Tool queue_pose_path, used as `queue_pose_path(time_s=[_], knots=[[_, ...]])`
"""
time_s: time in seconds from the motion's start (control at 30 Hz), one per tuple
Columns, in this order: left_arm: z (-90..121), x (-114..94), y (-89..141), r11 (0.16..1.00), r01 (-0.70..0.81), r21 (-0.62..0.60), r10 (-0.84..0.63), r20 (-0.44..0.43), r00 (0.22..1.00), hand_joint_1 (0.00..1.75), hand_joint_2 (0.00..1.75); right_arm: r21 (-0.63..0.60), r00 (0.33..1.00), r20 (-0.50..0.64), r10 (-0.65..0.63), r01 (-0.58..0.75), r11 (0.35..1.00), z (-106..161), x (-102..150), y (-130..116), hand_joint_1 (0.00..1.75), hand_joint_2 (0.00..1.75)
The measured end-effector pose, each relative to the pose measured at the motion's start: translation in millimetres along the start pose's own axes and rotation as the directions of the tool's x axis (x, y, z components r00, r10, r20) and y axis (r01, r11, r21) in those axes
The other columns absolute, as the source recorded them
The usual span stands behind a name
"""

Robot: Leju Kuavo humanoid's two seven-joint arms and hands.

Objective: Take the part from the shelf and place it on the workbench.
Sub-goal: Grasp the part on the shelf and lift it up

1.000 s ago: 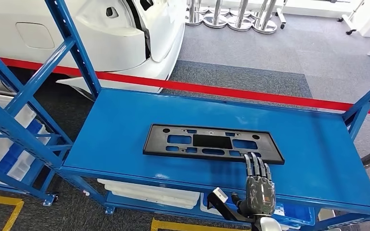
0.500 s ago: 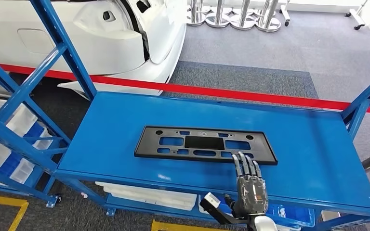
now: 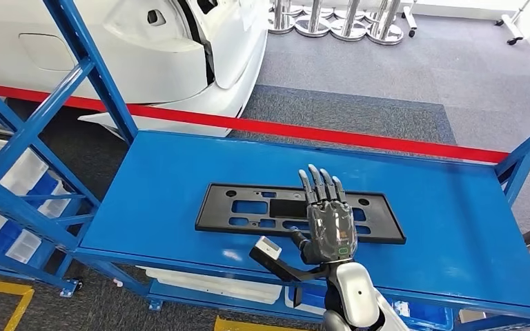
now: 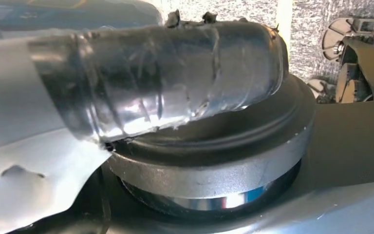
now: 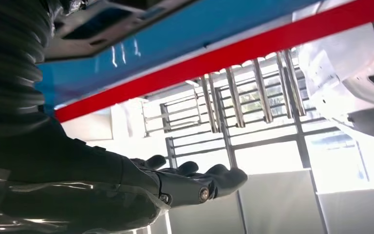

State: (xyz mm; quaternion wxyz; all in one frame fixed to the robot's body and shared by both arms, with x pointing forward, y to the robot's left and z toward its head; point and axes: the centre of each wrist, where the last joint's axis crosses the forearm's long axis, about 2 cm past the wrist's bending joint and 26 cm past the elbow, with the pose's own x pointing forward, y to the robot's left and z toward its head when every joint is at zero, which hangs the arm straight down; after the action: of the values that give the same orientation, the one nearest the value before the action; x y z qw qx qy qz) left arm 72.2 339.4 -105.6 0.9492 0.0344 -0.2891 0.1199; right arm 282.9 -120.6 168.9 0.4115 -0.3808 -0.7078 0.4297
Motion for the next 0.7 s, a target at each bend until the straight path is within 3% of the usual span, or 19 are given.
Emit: queue_pose_path(time_s=[0.7], knots=[[-1.3, 3.4, 3.1, 1.000, -0.010, 0.014, 0.011, -0.010, 1.000, 0.00, 0.00, 0.008, 0.997, 0.029, -0.077, 0.076, 0.997, -6.1, 15.2, -4.1, 0.00, 1.75]])
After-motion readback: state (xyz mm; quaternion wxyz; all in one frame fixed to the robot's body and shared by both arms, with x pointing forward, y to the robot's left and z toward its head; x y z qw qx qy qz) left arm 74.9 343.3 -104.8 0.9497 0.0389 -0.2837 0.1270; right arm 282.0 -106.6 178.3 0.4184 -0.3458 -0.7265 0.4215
